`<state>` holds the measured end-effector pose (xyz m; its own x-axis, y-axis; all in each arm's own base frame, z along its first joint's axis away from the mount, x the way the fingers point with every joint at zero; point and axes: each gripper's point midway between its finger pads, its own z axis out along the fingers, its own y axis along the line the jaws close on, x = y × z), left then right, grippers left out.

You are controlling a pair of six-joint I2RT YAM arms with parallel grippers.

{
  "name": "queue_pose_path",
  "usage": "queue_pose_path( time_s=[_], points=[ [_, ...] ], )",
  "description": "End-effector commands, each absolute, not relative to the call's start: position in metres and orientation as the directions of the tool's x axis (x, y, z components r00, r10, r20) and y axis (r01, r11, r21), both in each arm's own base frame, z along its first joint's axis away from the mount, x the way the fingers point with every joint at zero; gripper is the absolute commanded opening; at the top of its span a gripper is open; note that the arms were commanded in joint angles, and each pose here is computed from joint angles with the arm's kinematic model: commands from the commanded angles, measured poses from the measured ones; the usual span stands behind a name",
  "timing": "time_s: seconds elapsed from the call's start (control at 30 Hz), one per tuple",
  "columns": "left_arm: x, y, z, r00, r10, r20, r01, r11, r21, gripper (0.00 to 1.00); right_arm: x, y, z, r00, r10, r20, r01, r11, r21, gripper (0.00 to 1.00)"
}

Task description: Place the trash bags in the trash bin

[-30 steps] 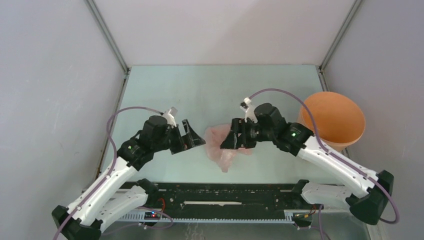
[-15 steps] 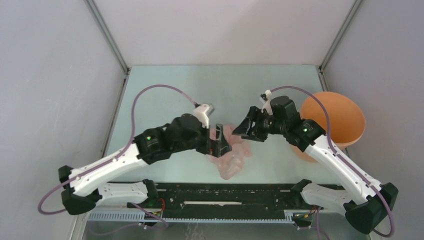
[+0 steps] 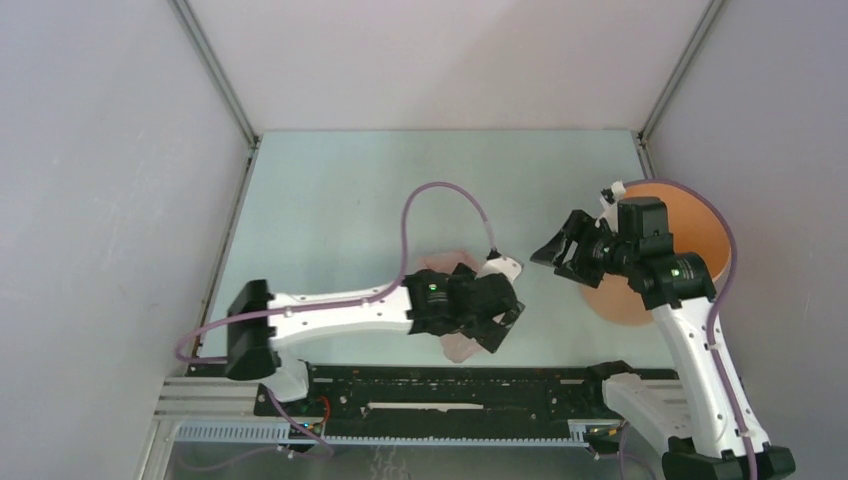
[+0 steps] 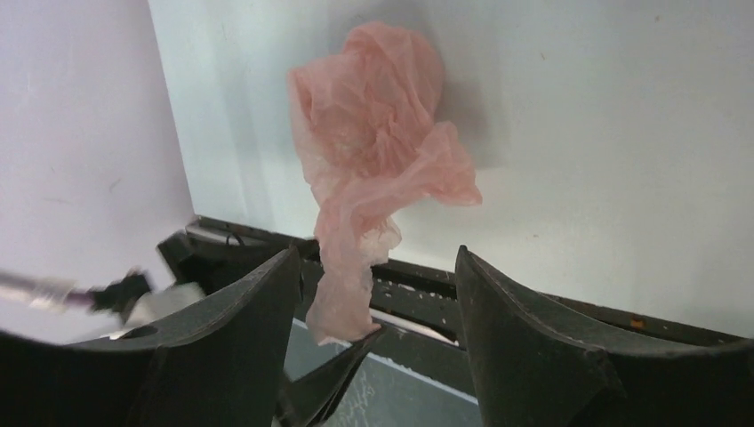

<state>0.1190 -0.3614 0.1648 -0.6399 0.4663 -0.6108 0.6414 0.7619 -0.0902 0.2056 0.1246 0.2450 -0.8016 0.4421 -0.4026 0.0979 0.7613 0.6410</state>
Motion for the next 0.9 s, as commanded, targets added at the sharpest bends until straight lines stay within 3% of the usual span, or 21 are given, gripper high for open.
queue_pose_path(
  time_s=[0.0,0.07,0.1,0.13,0.27,0.4,0.53,0.67,0.87],
  points=[
    [0.145,-0.351,0.163,-0.601,0.539,-0.590,0.590,0.797,0.128,0.99,0.186,0.124,0.256,-0.815,0.376,-0.440,0.022,0.779,0.626,0.72],
    [0.152,-0.342,0.153,-0.593,0.579,-0.559,0.571,0.793,0.215,0.78,0.182,0.123,0.256,-0.807,0.367,-0.463,0.014,0.795,0.607,0.73],
    [0.156,-0.336,0.154,-0.591,0.587,-0.553,0.554,0.794,0.250,0.56,0.180,0.122,0.256,-0.805,0.358,-0.473,0.008,0.804,0.595,0.73],
    [0.160,-0.328,0.160,-0.590,0.582,-0.559,0.529,0.802,0.276,0.41,0.179,0.122,0.254,-0.807,0.346,-0.478,0.001,0.811,0.585,0.73],
    [0.170,-0.304,0.215,-0.620,0.439,-0.650,0.465,0.873,0.146,0.17,0.176,0.126,0.248,-0.829,0.283,-0.482,-0.041,0.830,0.557,0.73],
    [0.170,-0.295,0.263,-0.682,0.235,-0.693,0.497,0.843,-0.203,0.07,0.178,0.143,0.246,-0.855,0.203,-0.477,-0.126,0.811,0.571,0.74],
    [0.167,-0.298,0.301,-0.732,0.102,-0.674,0.562,0.649,-0.513,0.01,0.176,0.187,0.262,-0.839,0.088,-0.536,-0.321,0.715,0.621,0.79],
    [0.157,-0.289,0.334,-0.733,0.041,-0.679,0.602,0.505,-0.619,0.00,0.176,0.225,0.271,-0.821,0.087,-0.565,-0.410,0.600,0.688,0.83],
    [0.147,-0.284,0.357,-0.717,-0.020,-0.697,0.642,0.369,-0.672,0.00,0.200,0.237,0.294,-0.844,0.250,-0.474,-0.314,0.486,0.815,0.85]
  ],
)
